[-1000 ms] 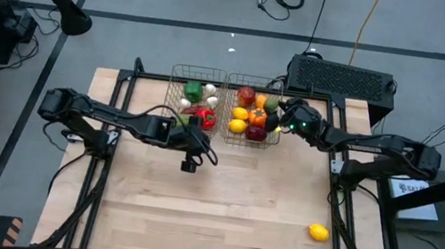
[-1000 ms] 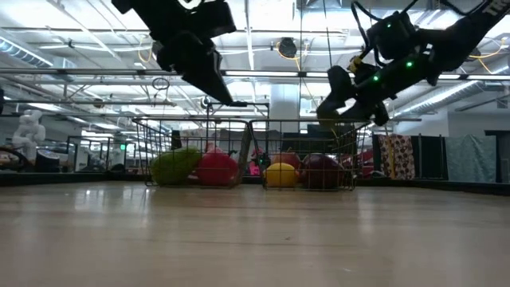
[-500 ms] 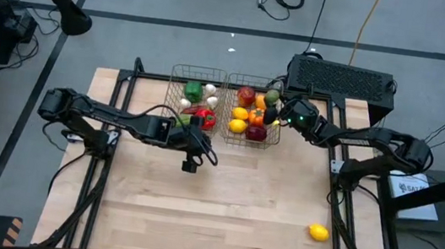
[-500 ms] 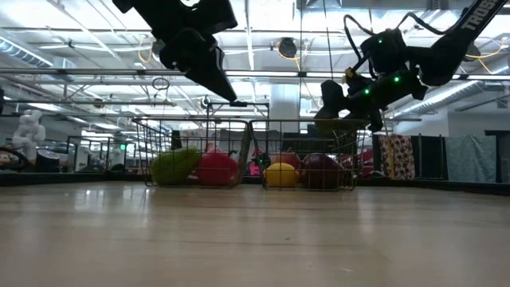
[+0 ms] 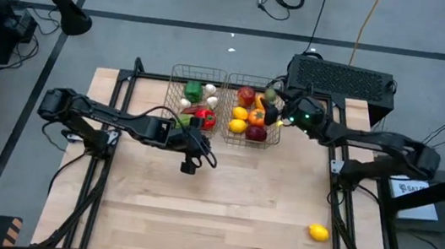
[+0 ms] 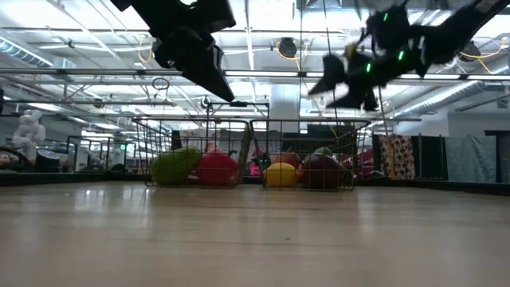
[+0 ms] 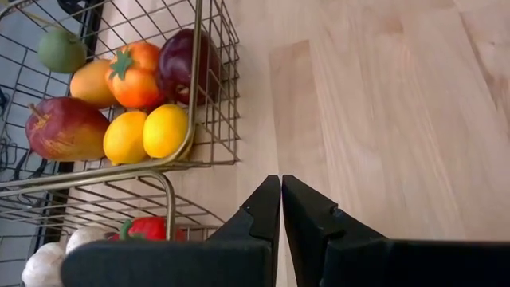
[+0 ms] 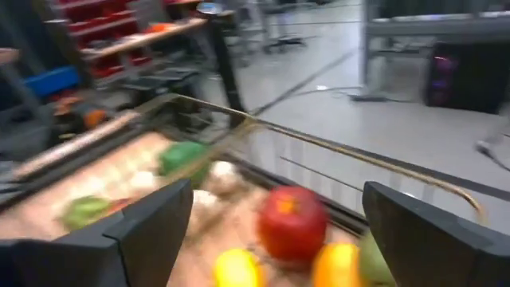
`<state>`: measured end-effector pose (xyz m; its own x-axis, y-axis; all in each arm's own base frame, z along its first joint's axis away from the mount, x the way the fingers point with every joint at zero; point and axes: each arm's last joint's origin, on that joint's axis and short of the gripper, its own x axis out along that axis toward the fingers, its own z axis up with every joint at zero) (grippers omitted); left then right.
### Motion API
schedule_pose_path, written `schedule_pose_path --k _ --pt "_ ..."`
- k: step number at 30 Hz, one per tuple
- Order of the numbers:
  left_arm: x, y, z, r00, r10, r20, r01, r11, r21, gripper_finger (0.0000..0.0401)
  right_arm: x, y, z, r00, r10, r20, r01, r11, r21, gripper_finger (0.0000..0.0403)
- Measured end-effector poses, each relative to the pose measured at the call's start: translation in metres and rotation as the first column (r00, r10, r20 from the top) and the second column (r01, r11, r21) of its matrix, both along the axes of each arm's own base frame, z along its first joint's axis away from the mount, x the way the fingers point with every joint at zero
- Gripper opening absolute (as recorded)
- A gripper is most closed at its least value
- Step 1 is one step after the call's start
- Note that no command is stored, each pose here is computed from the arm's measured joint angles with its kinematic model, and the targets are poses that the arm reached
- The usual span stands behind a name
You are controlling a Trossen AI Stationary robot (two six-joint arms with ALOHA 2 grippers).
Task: Sort produce into baskets
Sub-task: Put the bottom right yellow lemon into the right mesh basket
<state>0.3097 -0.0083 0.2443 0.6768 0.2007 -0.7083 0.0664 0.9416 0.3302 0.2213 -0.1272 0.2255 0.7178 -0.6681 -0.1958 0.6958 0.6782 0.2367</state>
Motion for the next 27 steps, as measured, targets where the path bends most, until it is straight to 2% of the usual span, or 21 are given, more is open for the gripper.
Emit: schedule_pose_path --k 6,9,12,16,21,27 --pt "-0.009 0.001 0.017 0.999 -0.012 -0.045 0.013 1.0 0.025 0.0024 -0.019 0.049 0.06 0.985 0.17 -0.039 -0.168 0.985 0.038 0.0352" --pt "-0.011 0.001 0.038 1.0 -0.009 -0.004 0.01 1.0 0.027 0.0024 -0.037 0.079 0.08 0.966 0.254 -0.051 -0.246 0.961 0.123 0.0352" --pt "-0.013 0.001 0.054 0.999 -0.015 0.043 0.014 1.0 0.023 0.0024 -0.054 0.105 0.093 0.951 0.296 -0.088 -0.275 0.94 0.201 0.0352" --pt "-0.014 0.0 0.065 0.996 -0.034 0.079 0.034 0.999 0.001 0.0024 -0.066 0.134 0.094 0.904 0.391 -0.171 -0.325 0.891 0.318 0.0352" --pt "-0.016 0.0 0.061 0.998 -0.037 0.041 0.037 0.999 -0.003 0.0024 -0.065 0.166 0.08 0.807 0.534 -0.252 -0.401 0.809 0.431 0.0352" --pt "-0.017 0.0 0.06 0.999 -0.037 0.023 0.037 0.999 -0.005 0.0024 -0.061 0.201 0.051 0.72 0.588 -0.369 -0.263 0.723 0.639 0.0352"
